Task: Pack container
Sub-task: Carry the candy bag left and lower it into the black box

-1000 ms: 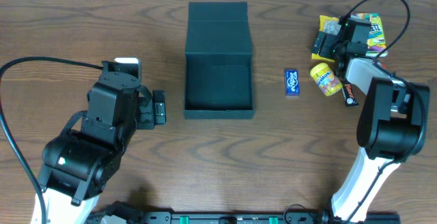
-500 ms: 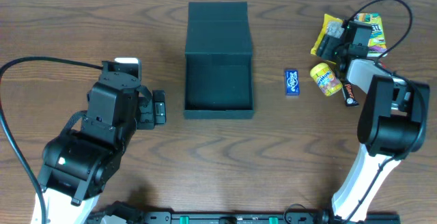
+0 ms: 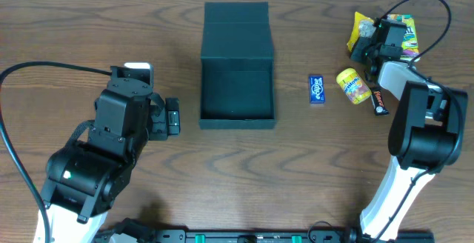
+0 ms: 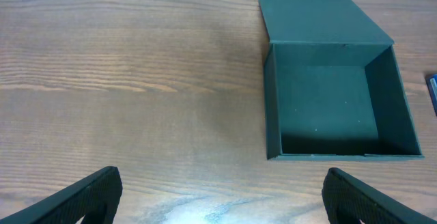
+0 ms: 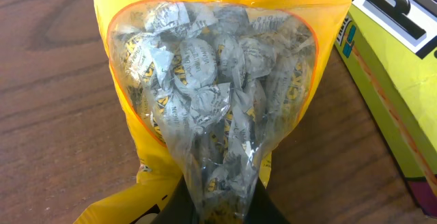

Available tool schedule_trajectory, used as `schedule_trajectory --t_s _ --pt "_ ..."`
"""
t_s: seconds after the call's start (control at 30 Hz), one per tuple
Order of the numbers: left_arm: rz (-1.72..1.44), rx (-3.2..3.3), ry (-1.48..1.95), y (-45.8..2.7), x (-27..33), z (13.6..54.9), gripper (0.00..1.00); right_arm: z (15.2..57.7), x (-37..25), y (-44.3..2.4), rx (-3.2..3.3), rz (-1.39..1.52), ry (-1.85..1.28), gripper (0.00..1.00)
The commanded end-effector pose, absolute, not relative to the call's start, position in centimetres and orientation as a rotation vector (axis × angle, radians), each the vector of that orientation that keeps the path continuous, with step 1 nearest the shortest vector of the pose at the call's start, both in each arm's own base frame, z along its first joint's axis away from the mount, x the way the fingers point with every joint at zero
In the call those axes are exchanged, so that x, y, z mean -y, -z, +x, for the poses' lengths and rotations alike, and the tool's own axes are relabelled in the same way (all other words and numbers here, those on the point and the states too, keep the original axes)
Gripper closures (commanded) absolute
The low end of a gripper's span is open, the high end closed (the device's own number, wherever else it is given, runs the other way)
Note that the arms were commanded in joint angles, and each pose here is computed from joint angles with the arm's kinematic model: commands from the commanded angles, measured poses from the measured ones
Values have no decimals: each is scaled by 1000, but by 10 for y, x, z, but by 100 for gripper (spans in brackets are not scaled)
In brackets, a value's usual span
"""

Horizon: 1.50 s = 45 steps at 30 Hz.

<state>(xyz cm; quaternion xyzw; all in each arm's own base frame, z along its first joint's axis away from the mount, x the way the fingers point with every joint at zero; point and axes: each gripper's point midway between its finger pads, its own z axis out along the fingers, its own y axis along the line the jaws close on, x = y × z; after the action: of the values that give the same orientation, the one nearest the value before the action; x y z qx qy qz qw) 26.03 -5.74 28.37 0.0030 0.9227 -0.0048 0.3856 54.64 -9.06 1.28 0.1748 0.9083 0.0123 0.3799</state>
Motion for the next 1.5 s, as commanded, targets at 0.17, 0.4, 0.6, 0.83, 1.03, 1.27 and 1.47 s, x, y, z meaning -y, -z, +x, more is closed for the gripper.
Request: schedule_trajectory --t_s 0.17,0.4,0.6,0.83,1.03,1.27,1.47 --pt "8 -2331 -3 -291 55 261 5 535 76 4 -2394 422 -130 99" --pt "8 -2331 -3 -291 55 261 5 540 67 -78 -2283 370 -162 99" --pt "8 -2331 -3 -291 55 261 5 527 38 -150 -2223 268 -208 99" --pt "8 -2331 -3 -291 55 261 5 498 -35 -199 -2225 101 -293 99" --pt "8 -2331 -3 -291 55 261 5 462 -130 -206 -2280 -119 -400 99" --pt "8 -2331 -3 -291 55 261 5 418 -232 -201 -2313 -250 -479 99" --pt "8 -2330 -4 -291 55 261 5 388 -283 -186 -2359 -77 -484 99"
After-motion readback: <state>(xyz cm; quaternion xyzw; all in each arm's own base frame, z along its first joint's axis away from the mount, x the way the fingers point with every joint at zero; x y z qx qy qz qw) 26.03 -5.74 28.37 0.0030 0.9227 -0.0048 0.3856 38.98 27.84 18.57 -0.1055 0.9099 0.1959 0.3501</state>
